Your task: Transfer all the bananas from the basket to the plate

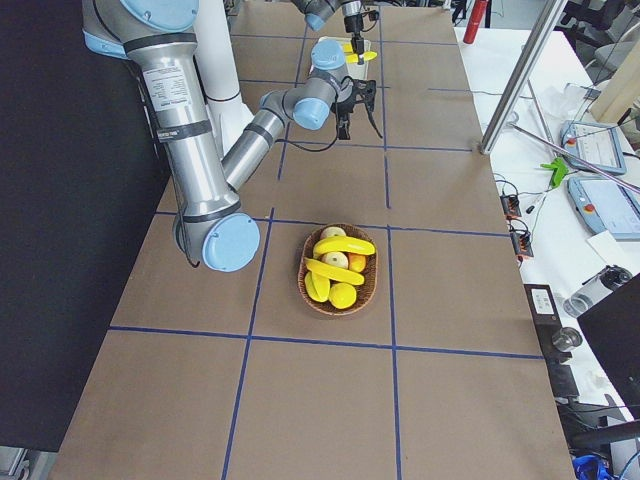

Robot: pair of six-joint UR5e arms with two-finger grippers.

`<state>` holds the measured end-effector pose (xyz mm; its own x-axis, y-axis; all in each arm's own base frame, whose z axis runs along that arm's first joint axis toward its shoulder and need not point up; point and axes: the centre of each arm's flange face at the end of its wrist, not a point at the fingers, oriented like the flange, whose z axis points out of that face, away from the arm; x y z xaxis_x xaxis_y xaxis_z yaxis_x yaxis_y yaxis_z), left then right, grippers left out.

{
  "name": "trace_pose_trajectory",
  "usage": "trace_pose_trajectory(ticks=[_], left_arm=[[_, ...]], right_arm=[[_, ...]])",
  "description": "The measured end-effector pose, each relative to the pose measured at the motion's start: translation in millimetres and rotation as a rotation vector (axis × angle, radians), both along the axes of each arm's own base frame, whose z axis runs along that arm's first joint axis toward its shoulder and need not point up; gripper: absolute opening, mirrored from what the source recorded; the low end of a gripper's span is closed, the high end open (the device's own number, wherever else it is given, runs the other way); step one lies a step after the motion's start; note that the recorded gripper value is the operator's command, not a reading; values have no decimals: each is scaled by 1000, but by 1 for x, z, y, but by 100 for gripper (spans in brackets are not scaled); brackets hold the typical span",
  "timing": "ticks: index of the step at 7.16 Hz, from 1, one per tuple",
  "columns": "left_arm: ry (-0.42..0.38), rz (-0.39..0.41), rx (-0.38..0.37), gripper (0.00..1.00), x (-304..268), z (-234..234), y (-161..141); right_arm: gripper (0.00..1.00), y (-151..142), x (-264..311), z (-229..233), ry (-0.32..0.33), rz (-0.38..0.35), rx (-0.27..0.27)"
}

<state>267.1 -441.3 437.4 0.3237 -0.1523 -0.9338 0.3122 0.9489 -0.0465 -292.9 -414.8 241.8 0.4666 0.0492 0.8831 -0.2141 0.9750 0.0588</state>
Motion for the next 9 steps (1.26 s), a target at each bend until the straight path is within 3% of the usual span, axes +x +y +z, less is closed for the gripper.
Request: trace_pose_trajectory(ticks=[2,4,5,6,9], left_arm=[[-162,46,44,0,-49,82,33],[-238,46,37,0,-63,119,45],[-266,45,39,31,-65,131,45],[-288,55,49,99,-65,141,44],[-313,79,63,100,-62,156,42]], right_arm=[[100,5,21,44,92,-40,32],[100,7,30,64,130,-52,37],[100,7,30,68,137,-52,36],[100,7,31,70,140,-52,34],[100,5,35,73,143,-47,28]])
